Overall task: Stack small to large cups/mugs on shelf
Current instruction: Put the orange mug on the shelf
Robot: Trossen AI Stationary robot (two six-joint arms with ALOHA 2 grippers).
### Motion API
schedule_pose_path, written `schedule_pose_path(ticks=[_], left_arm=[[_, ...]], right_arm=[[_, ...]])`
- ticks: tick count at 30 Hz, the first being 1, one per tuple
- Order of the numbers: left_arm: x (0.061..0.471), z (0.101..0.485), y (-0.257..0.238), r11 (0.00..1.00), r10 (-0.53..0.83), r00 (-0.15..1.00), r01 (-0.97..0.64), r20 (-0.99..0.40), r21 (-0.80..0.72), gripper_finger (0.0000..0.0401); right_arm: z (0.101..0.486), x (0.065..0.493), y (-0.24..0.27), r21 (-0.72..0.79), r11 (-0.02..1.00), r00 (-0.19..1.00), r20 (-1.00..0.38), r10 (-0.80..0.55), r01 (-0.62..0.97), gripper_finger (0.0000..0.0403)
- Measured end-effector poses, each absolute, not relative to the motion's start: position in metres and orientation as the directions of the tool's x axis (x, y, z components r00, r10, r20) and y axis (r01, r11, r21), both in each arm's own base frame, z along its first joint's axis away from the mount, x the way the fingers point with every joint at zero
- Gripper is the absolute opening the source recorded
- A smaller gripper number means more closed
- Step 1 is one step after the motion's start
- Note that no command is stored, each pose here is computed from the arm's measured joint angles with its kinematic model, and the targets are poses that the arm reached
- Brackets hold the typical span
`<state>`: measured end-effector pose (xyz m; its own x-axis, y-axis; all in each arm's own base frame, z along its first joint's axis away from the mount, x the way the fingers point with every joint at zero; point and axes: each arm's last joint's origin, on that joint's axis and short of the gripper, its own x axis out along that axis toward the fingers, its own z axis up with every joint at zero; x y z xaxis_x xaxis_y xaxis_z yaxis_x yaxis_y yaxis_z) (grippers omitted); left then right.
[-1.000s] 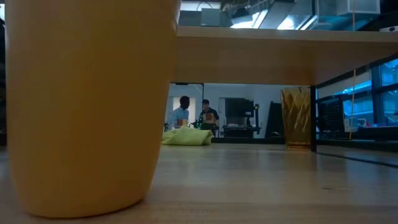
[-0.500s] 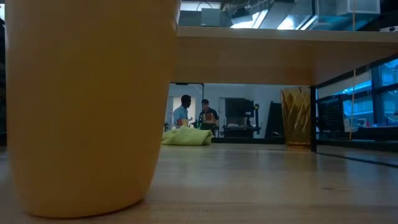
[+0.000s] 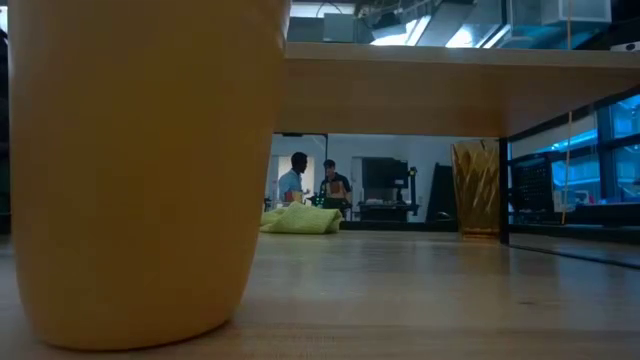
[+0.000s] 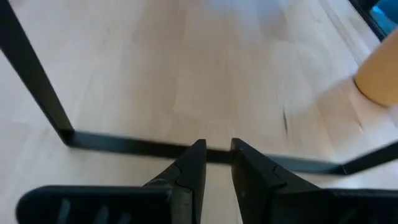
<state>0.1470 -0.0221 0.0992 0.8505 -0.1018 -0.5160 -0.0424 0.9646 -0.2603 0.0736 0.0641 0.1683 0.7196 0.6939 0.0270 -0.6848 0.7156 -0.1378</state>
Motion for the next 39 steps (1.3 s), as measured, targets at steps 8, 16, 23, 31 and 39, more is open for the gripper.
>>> schedule_pose_path(ticks=[8,16,23,31,39], left_arm=[[0.1477,0.1,-0.0199,0.968,-0.025,0.861,-0.107,-0.508,-0.228,0.0069],[0.1487,0.1018,-0.0174,0.966,0.065,0.873,-0.177,-0.483,-0.189,0.0069],[0.1487,0.102,-0.0173,0.966,0.069,0.874,-0.18,-0.482,-0.188,0.0069],[0.1486,0.1018,-0.0173,0.966,0.069,0.873,-0.18,-0.483,-0.187,0.0069],[0.1488,0.1021,-0.0172,0.966,0.07,0.874,-0.18,-0.48,-0.188,0.0069]], right_arm=[[0.1683,0.0736,0.0641,-0.138,0.716,0.72,0.027,0.694,-0.685,0.02],[0.1683,0.0736,0.0641,-0.138,0.716,0.72,0.027,0.694,-0.685,0.02],[0.1683,0.0736,0.0641,-0.138,0.716,0.72,0.027,0.694,-0.685,0.02],[0.1683,0.0737,0.0641,-0.138,0.716,0.72,0.027,0.694,-0.685,0.02],[0.1683,0.0736,0.0641,-0.138,0.716,0.72,0.027,0.694,-0.685,0.02]])
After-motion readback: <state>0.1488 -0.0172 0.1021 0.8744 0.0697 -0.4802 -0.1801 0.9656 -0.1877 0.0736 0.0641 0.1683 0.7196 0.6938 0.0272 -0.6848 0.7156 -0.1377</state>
